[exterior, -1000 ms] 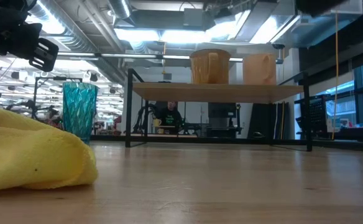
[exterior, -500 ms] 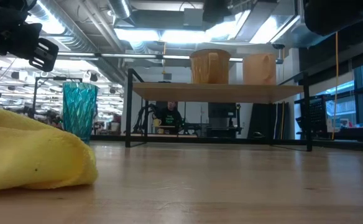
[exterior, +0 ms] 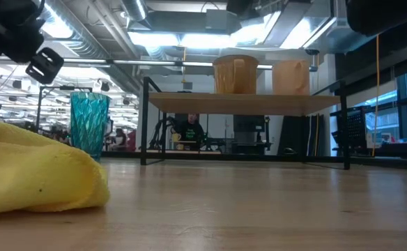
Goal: Stack small to large cups/mugs on shelf
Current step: Put the blue glass on the shelf
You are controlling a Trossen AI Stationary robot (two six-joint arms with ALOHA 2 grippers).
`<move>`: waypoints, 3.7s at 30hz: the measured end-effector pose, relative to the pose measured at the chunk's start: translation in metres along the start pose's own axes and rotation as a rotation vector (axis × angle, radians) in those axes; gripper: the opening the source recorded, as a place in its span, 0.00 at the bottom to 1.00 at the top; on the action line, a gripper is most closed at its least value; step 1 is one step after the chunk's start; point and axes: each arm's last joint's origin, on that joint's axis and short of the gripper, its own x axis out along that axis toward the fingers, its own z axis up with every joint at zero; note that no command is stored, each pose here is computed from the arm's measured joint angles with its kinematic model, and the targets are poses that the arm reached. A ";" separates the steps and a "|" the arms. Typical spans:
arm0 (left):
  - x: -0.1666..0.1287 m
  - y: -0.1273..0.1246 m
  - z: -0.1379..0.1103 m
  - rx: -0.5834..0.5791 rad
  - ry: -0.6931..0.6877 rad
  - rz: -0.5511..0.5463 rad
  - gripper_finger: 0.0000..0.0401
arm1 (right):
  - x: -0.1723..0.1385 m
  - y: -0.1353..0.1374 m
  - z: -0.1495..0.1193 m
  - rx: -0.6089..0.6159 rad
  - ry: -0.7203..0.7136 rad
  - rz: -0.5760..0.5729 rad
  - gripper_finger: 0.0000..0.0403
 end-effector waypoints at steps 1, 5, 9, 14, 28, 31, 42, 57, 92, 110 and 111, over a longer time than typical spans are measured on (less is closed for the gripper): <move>0.000 -0.001 0.001 -0.038 -0.012 -0.006 0.22 | 0.000 0.000 0.000 0.001 0.001 0.001 0.34; -0.001 -0.006 0.010 -0.226 -0.096 -0.078 0.22 | -0.001 0.001 -0.001 0.001 -0.011 -0.011 0.34; -0.004 -0.009 0.024 -0.286 -0.265 -0.092 0.22 | -0.001 0.001 -0.001 -0.001 -0.015 -0.015 0.34; -0.009 -0.010 0.038 -0.293 -0.480 -0.011 0.22 | 0.000 0.000 0.000 -0.003 -0.017 -0.016 0.34; -0.060 -0.070 0.156 -0.078 -0.548 -0.080 0.20 | 0.000 0.001 -0.001 -0.005 0.008 0.008 0.34; -0.073 -0.086 0.194 0.024 -0.287 0.189 0.18 | 0.000 0.001 -0.001 -0.005 0.009 0.008 0.34; -0.080 -0.106 0.253 0.123 0.317 0.853 0.17 | 0.000 0.001 -0.001 -0.033 0.008 0.007 0.34; -0.012 -0.089 0.205 0.012 0.479 0.642 0.17 | 0.001 0.000 0.000 -0.073 0.007 0.003 0.34; -0.049 0.103 0.291 -0.454 0.906 1.288 0.17 | -0.004 0.006 -0.008 -0.073 0.048 0.028 0.34; -0.021 0.134 0.264 -0.290 1.087 1.188 0.20 | -0.004 0.006 -0.008 -0.102 0.063 0.048 0.34; -0.019 0.134 0.263 -0.283 1.091 1.182 0.22 | -0.004 0.006 -0.008 -0.101 0.063 0.048 0.34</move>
